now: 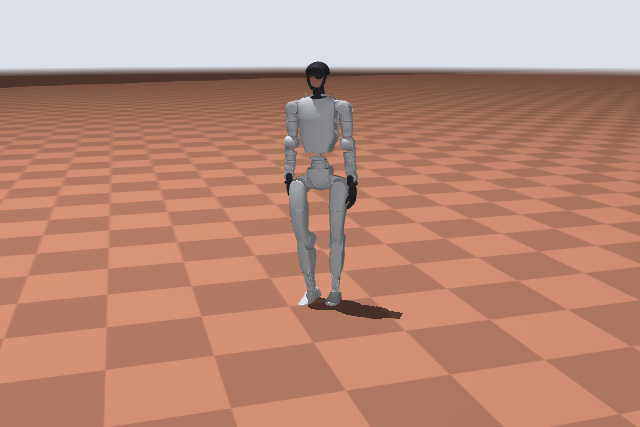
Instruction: In place motions
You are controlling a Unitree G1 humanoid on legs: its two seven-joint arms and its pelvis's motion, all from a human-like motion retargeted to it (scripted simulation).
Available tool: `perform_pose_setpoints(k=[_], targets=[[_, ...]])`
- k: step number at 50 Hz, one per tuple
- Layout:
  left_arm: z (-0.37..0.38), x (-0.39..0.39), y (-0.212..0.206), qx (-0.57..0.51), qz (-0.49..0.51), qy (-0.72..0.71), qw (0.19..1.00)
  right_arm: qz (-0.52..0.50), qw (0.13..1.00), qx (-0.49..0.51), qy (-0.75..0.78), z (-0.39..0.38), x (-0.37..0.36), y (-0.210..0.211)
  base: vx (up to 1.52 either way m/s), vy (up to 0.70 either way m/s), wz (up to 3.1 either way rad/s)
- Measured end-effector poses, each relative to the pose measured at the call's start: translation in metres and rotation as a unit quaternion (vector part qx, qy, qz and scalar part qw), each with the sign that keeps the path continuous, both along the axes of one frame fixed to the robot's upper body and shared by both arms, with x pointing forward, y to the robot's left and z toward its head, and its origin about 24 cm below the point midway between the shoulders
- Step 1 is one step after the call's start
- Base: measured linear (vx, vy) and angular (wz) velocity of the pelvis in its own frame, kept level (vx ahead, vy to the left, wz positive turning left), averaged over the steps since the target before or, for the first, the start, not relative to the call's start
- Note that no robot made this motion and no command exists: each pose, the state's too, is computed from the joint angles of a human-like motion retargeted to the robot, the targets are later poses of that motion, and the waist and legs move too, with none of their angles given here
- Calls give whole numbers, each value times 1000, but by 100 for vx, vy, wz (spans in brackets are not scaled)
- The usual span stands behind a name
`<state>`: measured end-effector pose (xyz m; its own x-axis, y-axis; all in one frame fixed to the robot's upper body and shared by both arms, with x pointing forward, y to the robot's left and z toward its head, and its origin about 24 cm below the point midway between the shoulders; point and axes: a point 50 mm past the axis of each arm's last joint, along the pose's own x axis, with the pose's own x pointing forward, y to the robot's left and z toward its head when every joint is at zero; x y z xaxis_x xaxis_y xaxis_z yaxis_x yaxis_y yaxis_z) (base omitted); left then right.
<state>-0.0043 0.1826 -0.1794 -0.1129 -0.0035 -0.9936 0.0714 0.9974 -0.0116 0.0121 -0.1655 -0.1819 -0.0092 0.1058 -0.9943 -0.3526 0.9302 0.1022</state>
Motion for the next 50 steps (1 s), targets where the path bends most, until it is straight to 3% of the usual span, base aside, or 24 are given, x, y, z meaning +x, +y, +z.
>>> perform_pose_setpoints(k=[50], targets=[[0,0,-4,-16,5,3,1000,-2,1000,-12,19,1,-10,-11,2,1,1]])
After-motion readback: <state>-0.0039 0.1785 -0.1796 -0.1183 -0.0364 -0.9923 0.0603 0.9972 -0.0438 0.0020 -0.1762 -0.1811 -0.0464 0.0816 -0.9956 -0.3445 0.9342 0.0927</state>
